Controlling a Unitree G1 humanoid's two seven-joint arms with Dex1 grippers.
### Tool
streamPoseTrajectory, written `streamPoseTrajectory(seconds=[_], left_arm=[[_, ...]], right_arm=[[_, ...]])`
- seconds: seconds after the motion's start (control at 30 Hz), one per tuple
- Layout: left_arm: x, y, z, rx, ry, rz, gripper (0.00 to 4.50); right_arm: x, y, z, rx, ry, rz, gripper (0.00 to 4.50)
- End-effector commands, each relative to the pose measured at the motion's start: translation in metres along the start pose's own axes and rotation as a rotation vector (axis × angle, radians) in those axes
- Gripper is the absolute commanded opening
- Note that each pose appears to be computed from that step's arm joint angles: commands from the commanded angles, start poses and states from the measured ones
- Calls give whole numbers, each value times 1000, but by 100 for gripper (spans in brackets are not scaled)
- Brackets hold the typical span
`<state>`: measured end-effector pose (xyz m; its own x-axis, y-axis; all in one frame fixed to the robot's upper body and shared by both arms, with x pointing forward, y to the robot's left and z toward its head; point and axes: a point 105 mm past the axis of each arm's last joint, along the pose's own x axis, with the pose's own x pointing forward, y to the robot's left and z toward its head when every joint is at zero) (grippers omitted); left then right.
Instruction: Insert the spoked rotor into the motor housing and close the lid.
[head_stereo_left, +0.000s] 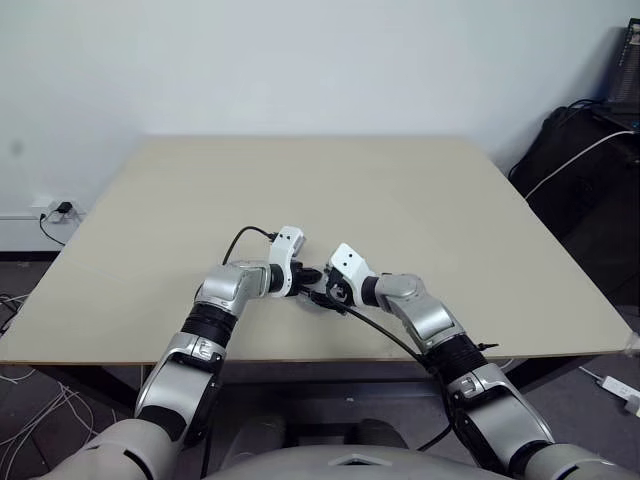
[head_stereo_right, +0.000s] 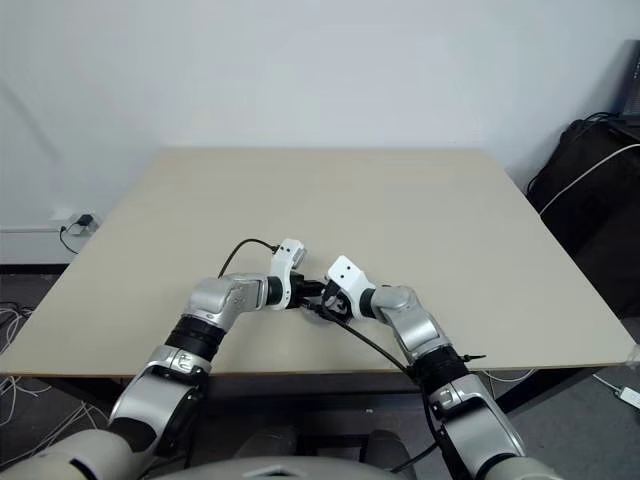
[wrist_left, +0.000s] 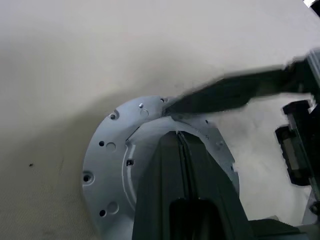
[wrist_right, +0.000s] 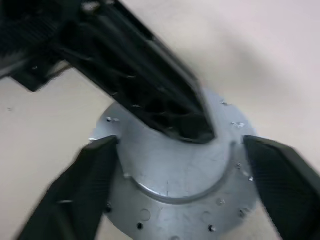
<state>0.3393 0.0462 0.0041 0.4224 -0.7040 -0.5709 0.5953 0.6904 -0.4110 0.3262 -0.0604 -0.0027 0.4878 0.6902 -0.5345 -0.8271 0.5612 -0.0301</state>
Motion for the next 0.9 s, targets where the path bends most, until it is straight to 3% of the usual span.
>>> streamPoseTrajectory(seconds=[0.03,0.6,0.9], left_arm=[[-2,6,-24,-8,104,25,0],[-6,7,-32,8,129,21,0],[-6,5,-34,9,127,11,0]], right_arm=[[-2,-2,-26,28,99,-24,447],[-27,15,-37,7,95,-48,447],[-72,17,-2,55,-126,-145,447]])
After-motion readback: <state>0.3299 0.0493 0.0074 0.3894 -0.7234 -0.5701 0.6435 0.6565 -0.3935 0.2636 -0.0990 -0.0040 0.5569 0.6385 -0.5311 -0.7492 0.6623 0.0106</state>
